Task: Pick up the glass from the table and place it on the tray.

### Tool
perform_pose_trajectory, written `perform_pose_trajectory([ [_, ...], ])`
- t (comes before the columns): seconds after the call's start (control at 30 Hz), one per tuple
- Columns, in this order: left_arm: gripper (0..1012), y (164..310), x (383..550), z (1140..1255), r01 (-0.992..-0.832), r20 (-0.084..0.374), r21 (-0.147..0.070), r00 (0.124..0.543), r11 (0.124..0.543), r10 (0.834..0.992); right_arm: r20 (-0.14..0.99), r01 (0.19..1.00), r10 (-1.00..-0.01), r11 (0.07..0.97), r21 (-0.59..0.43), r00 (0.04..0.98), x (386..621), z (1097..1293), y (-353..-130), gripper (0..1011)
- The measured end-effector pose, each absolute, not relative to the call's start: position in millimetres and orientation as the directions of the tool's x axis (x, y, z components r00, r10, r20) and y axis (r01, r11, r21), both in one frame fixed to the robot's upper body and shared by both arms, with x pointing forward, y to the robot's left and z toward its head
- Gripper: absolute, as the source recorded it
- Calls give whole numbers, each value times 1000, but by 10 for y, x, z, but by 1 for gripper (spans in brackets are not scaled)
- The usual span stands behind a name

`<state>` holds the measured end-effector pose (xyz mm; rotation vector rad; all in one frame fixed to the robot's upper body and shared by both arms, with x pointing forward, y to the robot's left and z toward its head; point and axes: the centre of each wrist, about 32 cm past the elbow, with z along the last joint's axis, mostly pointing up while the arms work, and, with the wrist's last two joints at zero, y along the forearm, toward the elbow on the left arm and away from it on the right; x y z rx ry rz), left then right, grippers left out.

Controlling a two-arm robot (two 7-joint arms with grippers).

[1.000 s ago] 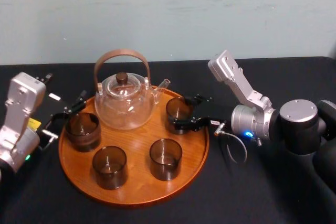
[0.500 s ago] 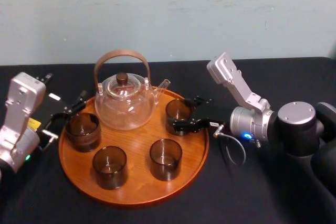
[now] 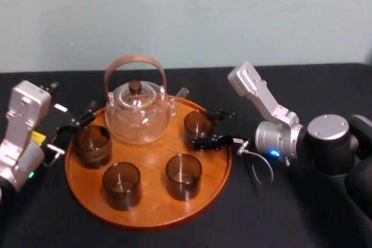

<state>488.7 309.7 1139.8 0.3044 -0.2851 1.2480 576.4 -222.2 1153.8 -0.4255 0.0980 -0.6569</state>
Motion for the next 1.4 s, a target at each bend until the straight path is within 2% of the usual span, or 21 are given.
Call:
perform_pose_trajectory([
  [0.1, 1001, 3097, 4886, 11398, -955, 374, 70, 292, 287, 880, 44, 571, -611, 709, -413, 790, 5765, 11539, -2224, 1003],
  [0.87, 1002, 3097, 4886, 11398, -955, 374, 70, 292, 287, 880, 42, 572, -611, 712, -407, 791, 5770, 11550, -2227, 1002],
  [1.4, 1001, 3097, 4886, 11398, -955, 374, 70, 292, 287, 880, 42, 561, -596, 726, -398, 802, 5531, 11627, -2488, 1002],
])
